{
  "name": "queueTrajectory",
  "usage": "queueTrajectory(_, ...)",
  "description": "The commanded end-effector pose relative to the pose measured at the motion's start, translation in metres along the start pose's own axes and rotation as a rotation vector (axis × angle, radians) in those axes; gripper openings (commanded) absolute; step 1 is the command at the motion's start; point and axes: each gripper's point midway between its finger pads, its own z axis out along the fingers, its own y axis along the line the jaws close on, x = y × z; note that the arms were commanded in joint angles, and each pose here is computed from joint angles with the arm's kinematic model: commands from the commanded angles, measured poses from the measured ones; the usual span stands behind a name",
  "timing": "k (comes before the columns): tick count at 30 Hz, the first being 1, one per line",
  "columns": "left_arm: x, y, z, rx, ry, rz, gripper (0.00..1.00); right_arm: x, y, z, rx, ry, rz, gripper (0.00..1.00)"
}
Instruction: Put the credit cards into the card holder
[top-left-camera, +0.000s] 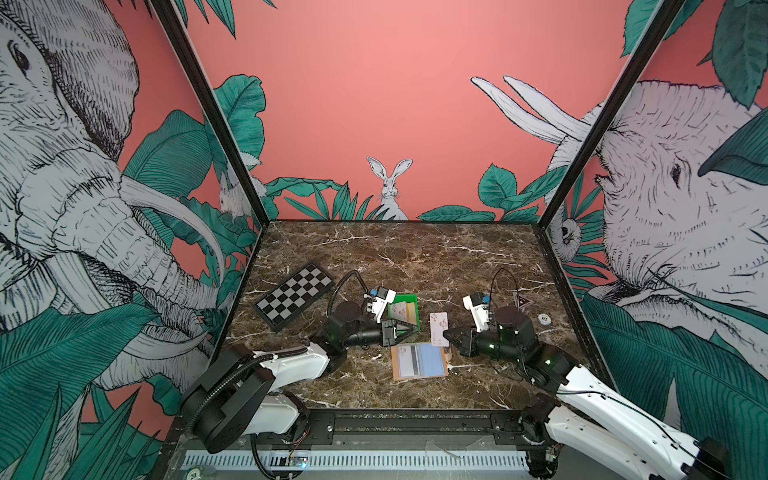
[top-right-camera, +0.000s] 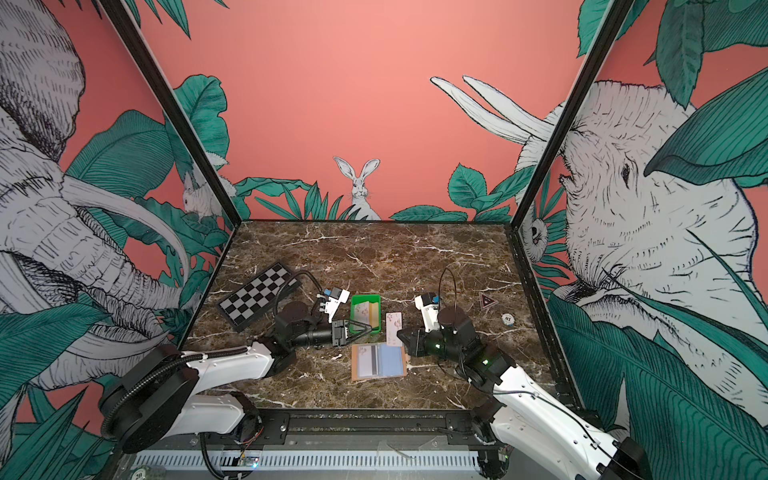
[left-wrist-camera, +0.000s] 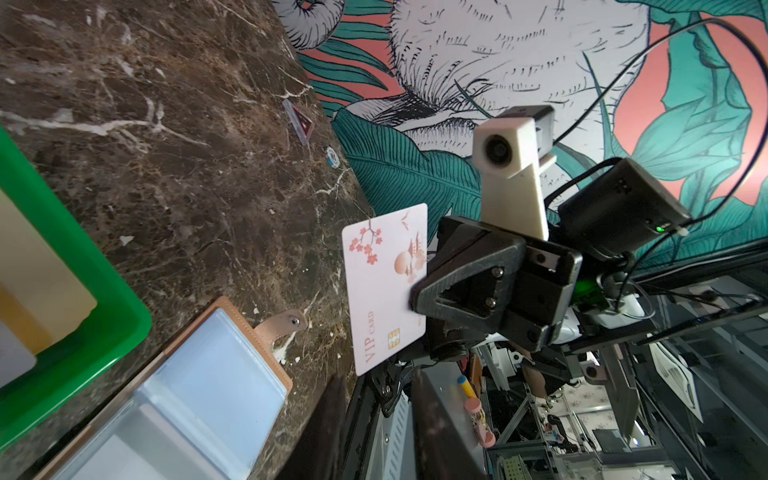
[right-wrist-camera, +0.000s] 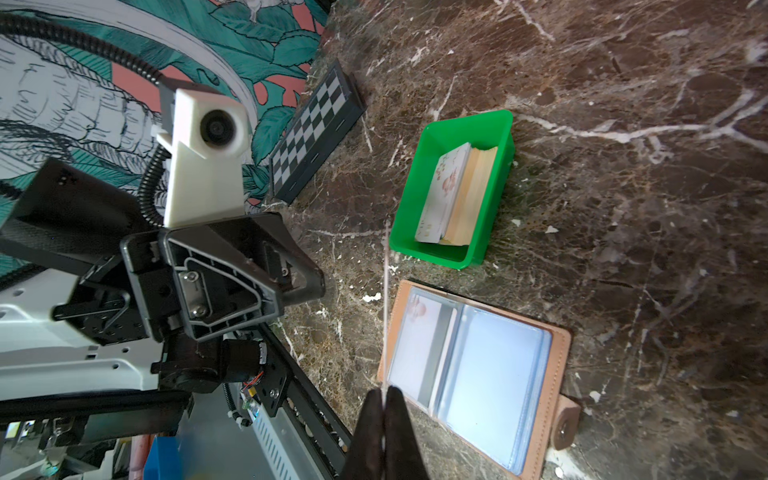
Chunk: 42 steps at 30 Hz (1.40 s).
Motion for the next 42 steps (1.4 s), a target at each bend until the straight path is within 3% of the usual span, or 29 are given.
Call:
queueTrajectory(1, -0.006, -0.028, 0.0, 0.117, 0.002, 0.042, 0.3, -0.01, 0.024, -0.006, -0.112, -0.037, -0.029, 0.0)
queueTrajectory(27, -0.001, -0.059, -0.003, 0.249, 0.07, 0.05, 0.3, -0.021, 0.06, -0.021, -0.323, -0.111, 0.02, 0.0)
queueTrajectory(42, -0.002, -0.061, 0.001, 0.292, 0.065, 0.034, 0.28, -0.022, 0.065, -0.015, -0.372, -0.103, 0.048, 0.0)
